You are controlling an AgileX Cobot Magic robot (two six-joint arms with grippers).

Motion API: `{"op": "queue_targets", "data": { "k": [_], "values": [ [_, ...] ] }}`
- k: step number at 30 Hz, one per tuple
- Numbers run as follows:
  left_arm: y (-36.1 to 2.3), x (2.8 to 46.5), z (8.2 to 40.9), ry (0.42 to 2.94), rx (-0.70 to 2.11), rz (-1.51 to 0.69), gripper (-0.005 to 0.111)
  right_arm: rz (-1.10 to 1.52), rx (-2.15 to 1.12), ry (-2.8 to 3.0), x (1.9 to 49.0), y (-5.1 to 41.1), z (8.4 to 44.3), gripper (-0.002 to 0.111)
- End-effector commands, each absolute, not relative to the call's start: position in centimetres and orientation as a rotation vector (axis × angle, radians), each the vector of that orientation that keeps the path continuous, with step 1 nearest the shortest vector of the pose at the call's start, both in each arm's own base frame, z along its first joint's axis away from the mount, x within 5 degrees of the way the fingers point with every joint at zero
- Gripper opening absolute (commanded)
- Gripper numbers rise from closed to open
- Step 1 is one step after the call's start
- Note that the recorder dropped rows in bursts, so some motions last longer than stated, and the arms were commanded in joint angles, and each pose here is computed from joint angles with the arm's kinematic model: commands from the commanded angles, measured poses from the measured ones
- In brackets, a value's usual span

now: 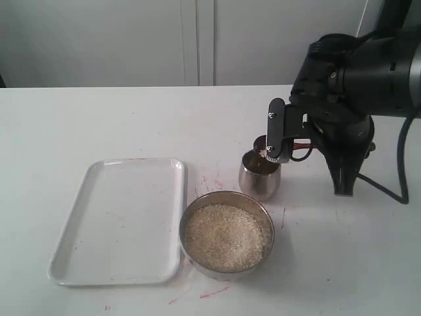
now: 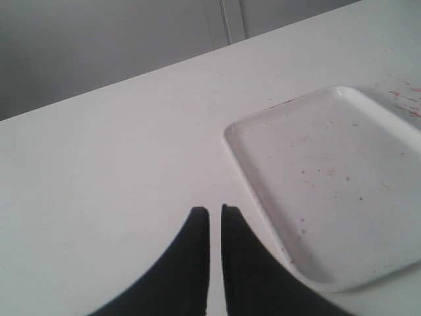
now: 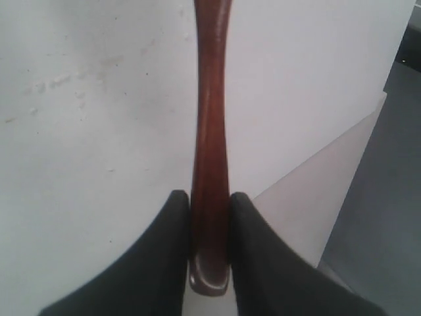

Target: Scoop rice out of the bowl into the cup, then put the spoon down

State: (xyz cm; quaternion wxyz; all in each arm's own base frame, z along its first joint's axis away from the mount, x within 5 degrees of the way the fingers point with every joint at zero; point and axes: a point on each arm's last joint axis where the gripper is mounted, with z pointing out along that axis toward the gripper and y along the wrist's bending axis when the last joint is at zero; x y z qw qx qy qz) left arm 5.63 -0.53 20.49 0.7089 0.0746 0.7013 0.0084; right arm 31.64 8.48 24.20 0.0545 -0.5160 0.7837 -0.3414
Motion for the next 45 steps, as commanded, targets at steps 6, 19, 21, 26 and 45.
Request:
{"op": "queue_targets", "data": {
  "k": [6,19,21,26,45],
  "values": [
    [-0.52,5.62,20.64,1.55,0.16,0.016,0.014,-1.12,-1.63,2.273,32.3,8.29,24.83,0.0],
    [-0.52,5.62,20.64,1.55,0.16,0.016,0.014,-1.221,-1.778,2.13,32.76,8.19,25.25,0.0],
    [-0.52,5.62,20.64,1.55,0.16,0.016,0.014,-1.244,-1.769,2.122,32.83,8.11,25.37,0.0],
    [-0.52,5.62,20.64,1.55,0.16,0.016,0.014,-1.246,-1.697,2.142,32.91,8.08,25.46,0.0],
    [-0.52,5.62,20.64,1.55,0.16,0.016,0.014,-1.17,-1.729,2.174,32.64,8.33,25.06,0.0]
  ]
}}
